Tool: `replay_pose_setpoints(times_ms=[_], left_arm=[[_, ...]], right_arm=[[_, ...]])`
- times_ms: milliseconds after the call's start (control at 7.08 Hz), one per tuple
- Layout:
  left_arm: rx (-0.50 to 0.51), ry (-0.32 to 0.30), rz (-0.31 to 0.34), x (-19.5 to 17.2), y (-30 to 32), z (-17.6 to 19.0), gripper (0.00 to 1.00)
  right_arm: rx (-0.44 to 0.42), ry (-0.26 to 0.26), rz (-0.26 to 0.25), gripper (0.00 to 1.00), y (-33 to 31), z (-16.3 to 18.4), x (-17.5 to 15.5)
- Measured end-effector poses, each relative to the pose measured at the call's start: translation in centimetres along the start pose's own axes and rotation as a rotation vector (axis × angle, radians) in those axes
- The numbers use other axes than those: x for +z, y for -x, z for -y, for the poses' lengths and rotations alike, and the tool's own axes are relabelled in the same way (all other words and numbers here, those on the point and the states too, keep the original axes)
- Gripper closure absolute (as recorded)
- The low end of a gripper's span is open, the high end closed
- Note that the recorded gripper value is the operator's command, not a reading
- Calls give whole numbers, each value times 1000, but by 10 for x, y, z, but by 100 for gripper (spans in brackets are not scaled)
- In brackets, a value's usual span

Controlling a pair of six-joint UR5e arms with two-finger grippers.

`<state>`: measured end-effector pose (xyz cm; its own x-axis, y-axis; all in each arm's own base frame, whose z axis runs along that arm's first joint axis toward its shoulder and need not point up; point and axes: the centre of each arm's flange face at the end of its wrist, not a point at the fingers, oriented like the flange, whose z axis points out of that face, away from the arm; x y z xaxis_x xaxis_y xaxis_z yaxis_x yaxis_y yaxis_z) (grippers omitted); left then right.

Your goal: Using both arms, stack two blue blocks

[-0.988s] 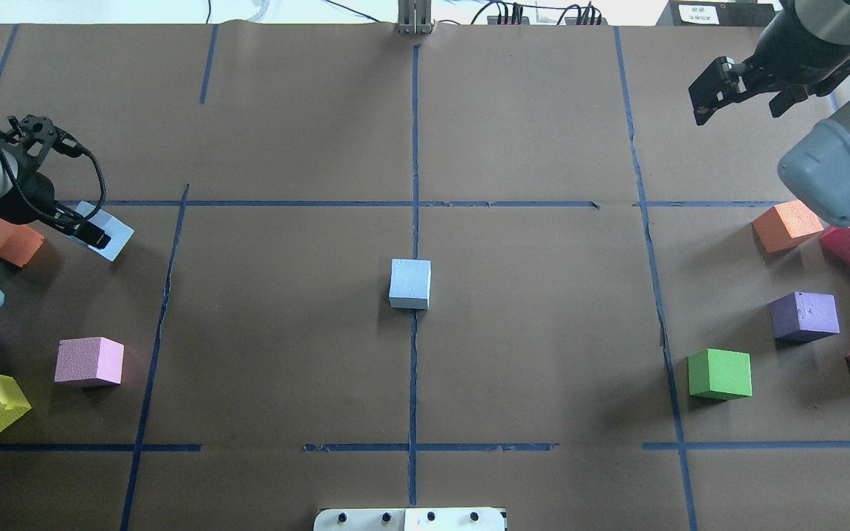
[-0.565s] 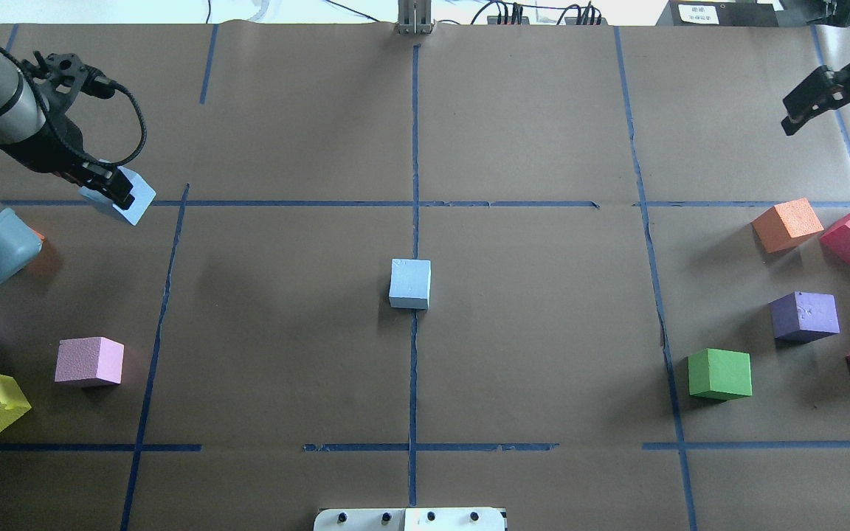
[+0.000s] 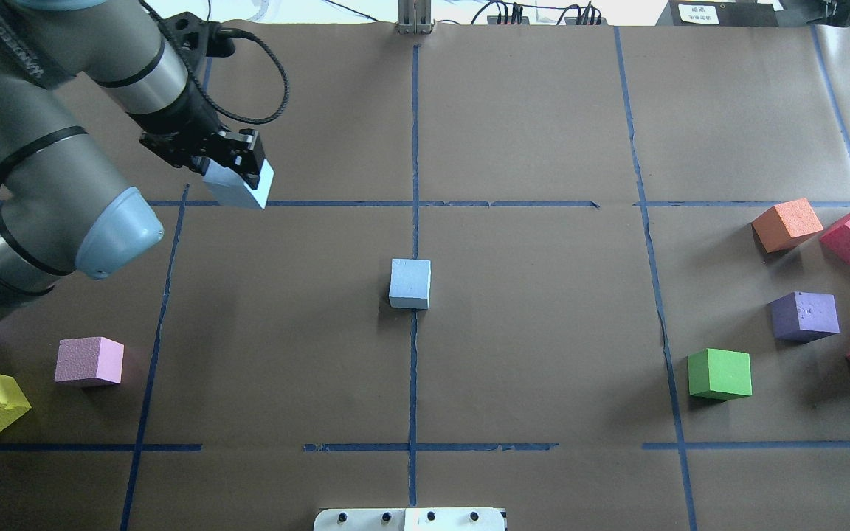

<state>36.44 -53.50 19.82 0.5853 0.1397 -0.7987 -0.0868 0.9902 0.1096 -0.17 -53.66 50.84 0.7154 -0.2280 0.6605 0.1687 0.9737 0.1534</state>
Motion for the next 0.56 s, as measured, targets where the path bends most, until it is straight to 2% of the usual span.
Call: replay_pose_setpoints(times_ms=[282,565], left_arm=[[-36,10,-12,19,-81,-6,96],[-53,18,20,52,-138,-11,96]], right_arm=[[-18,-28,-17,0,-25,-5,17],[10,-7,-15,0,-54,-11,46]])
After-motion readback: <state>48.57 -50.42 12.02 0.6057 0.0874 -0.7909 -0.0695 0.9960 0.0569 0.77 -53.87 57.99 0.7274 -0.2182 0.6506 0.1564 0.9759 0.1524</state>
